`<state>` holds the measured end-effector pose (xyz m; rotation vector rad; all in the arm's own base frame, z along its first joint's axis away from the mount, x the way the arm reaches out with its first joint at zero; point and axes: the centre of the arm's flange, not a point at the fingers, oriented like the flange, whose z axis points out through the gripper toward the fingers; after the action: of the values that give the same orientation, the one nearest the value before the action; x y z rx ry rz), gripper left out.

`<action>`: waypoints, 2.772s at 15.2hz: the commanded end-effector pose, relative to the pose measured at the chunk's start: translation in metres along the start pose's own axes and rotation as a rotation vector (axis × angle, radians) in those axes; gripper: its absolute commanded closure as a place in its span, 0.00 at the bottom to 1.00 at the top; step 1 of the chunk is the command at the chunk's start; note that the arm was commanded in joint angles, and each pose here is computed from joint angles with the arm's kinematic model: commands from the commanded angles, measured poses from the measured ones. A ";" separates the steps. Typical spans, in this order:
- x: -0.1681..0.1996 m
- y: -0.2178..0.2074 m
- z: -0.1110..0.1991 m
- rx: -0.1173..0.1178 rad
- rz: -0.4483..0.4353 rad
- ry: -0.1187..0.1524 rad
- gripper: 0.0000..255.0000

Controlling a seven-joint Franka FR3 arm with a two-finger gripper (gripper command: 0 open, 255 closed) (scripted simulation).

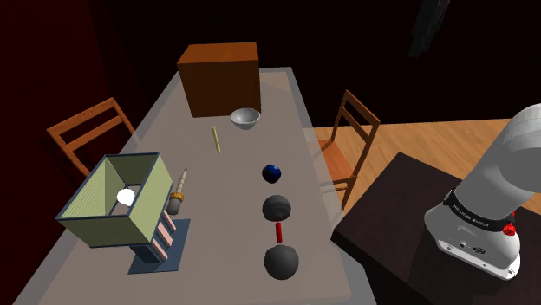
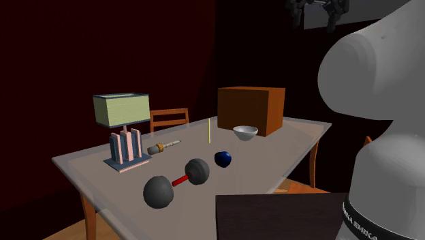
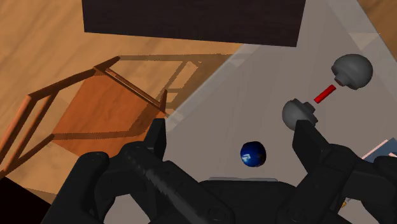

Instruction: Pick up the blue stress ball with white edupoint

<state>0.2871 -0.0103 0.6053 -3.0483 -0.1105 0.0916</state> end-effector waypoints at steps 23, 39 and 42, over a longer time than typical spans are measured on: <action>0.193 -0.099 0.211 -0.078 0.169 -0.078 0.00; 0.330 -0.139 0.378 -0.134 0.291 -0.135 0.00; 0.355 -0.144 0.410 -0.145 0.314 -0.145 0.00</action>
<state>0.5974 0.1912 0.2038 -3.1692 0.3560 0.3343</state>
